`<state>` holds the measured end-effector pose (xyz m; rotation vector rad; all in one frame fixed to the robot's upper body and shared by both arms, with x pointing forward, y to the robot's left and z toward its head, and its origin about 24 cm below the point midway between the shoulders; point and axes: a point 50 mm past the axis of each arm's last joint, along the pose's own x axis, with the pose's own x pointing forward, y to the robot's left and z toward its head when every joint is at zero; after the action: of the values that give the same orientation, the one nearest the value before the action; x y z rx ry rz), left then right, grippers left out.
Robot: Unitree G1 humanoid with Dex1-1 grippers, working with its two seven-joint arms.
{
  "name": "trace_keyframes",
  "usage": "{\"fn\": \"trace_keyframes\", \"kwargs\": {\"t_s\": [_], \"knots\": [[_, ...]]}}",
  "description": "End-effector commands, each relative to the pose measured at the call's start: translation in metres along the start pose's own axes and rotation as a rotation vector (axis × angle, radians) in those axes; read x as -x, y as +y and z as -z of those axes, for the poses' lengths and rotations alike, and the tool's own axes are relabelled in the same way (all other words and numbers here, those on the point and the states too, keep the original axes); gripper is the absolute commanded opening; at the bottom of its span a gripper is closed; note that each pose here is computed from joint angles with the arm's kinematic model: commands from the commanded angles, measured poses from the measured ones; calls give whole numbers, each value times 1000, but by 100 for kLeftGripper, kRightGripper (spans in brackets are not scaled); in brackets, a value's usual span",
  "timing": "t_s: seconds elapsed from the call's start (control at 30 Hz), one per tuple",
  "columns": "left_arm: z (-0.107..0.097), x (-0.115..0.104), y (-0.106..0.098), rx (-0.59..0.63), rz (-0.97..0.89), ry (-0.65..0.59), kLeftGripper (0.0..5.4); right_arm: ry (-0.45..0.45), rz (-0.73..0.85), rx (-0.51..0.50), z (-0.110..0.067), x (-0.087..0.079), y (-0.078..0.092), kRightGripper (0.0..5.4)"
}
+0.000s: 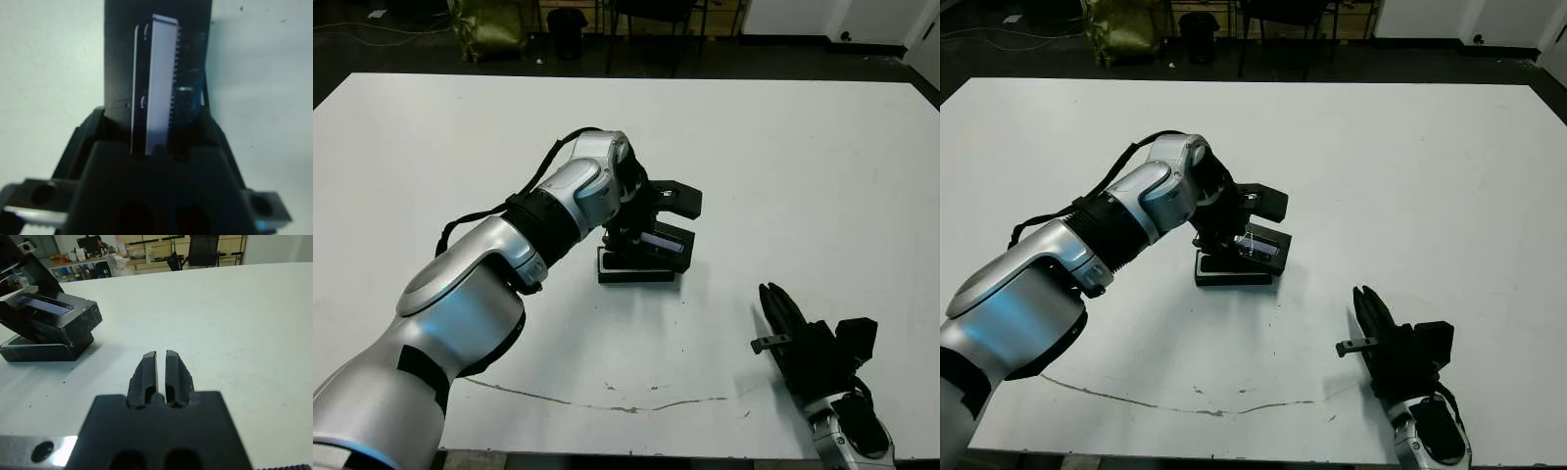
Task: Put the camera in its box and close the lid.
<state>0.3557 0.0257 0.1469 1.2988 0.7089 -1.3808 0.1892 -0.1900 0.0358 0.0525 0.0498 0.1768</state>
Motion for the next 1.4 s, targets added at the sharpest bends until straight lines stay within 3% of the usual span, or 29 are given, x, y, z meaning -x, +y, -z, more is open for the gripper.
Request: {"fn": "trace_keyframes", "kwargs": {"t_s": [0.03, 0.23, 0.93, 1.4], "knots": [[3, 0, 0, -2, 5, 18, 253, 30, 6, -1, 7, 2, -2, 0], [7, 2, -2, 14, 49, -9, 253, 36, 11, -11, 8, 3, -3, 0], [17, -14, -15, 150, 54, 101, 253, 23, 7, 13, 10, 0, -3, 0], [25, -25, -23, 196, 69, 83, 253, 32, 10, 29, 11, -1, -4, 0]]}}
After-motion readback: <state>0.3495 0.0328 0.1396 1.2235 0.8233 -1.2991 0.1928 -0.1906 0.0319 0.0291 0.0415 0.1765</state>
